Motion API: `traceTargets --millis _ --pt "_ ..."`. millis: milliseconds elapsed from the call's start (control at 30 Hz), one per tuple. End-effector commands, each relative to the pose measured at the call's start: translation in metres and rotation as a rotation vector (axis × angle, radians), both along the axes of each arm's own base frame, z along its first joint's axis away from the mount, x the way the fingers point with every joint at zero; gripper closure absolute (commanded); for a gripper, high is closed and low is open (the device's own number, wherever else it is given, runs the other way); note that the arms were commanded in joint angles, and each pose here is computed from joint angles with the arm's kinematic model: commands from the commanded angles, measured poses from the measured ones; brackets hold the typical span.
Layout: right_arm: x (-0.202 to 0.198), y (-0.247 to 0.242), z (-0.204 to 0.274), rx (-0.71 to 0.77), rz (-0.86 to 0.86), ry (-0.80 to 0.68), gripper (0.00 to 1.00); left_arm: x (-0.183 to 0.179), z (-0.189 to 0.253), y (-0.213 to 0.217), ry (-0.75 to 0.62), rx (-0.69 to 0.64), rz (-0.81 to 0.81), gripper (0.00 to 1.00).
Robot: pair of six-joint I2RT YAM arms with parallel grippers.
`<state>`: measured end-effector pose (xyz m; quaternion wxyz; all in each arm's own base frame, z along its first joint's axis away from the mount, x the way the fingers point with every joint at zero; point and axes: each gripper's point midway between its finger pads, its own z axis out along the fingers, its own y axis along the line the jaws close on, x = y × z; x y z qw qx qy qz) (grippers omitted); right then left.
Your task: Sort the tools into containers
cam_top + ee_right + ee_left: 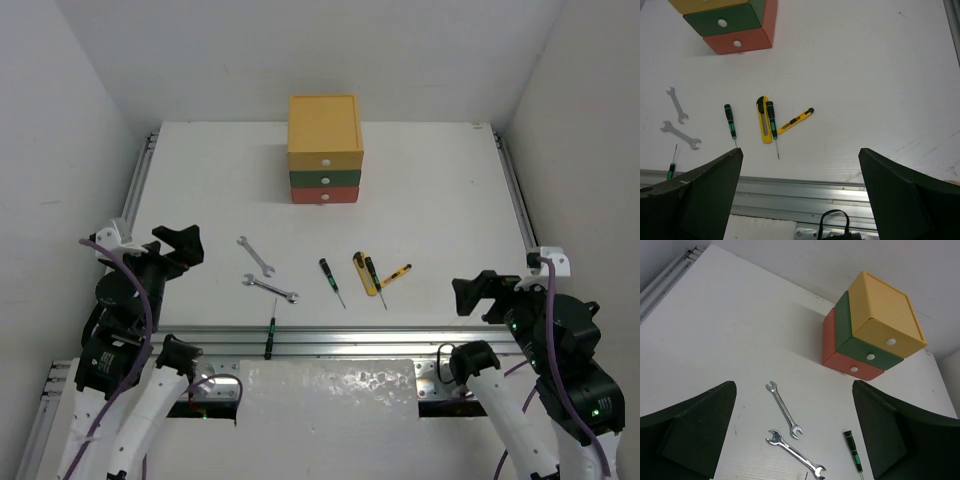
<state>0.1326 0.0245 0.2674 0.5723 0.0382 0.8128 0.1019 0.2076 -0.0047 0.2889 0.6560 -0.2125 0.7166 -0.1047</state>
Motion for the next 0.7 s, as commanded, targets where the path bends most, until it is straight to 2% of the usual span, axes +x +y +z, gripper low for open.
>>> traceTargets --millis 0,167,267,333,367,400,433,467,500,533,567,600,667 --pt "0.003 -0.005 0.014 0.014 -0.033 -0.066 0.01 0.002 0.011 -0.005 -0.041 -0.004 -0.024 0.00" --pt "0.004 0.005 0.023 0.058 0.017 -0.158 0.01 0.003 0.012 -0.009 -0.047 0.000 -0.049 0.00" --pt "0.014 0.025 0.013 0.117 0.091 -0.153 0.01 0.003 0.013 -0.012 -0.054 0.001 -0.068 0.00" --pt "0.025 0.043 -0.007 0.192 0.136 -0.079 0.01 0.004 0.013 -0.013 -0.056 0.003 -0.074 0.00" --pt "0.036 0.055 -0.003 0.236 0.175 -0.096 0.01 0.004 0.014 -0.014 -0.059 0.003 -0.077 0.00" --pt "0.049 0.071 -0.030 0.292 0.204 0.003 0.01 0.005 0.013 -0.014 -0.057 0.005 -0.079 0.00" --pt "0.052 0.094 -0.037 0.362 0.307 0.040 0.01 0.005 0.013 -0.015 -0.057 0.006 -0.080 0.00" --pt "0.069 0.107 -0.020 0.413 0.366 -0.050 0.01 0.007 0.011 -0.016 -0.051 0.010 -0.085 0.00" --pt "0.079 0.122 -0.052 0.478 0.396 0.059 0.01 0.008 0.009 -0.016 -0.040 0.014 -0.086 0.00" --pt "0.090 0.129 -0.055 0.508 0.406 0.053 0.01 0.009 0.008 -0.017 -0.034 0.019 -0.092 0.00" --pt "0.105 0.134 -0.043 0.535 0.424 -0.031 0.01 0.012 0.006 -0.019 -0.022 0.024 -0.099 0.00" --pt "0.122 0.140 -0.061 0.570 0.401 0.040 0.01 0.013 0.005 -0.020 -0.017 0.027 -0.108 0.00" --pt "0.145 0.151 -0.054 0.598 0.428 0.001 0.01 0.016 0.002 -0.024 -0.003 0.035 -0.125 0.00"
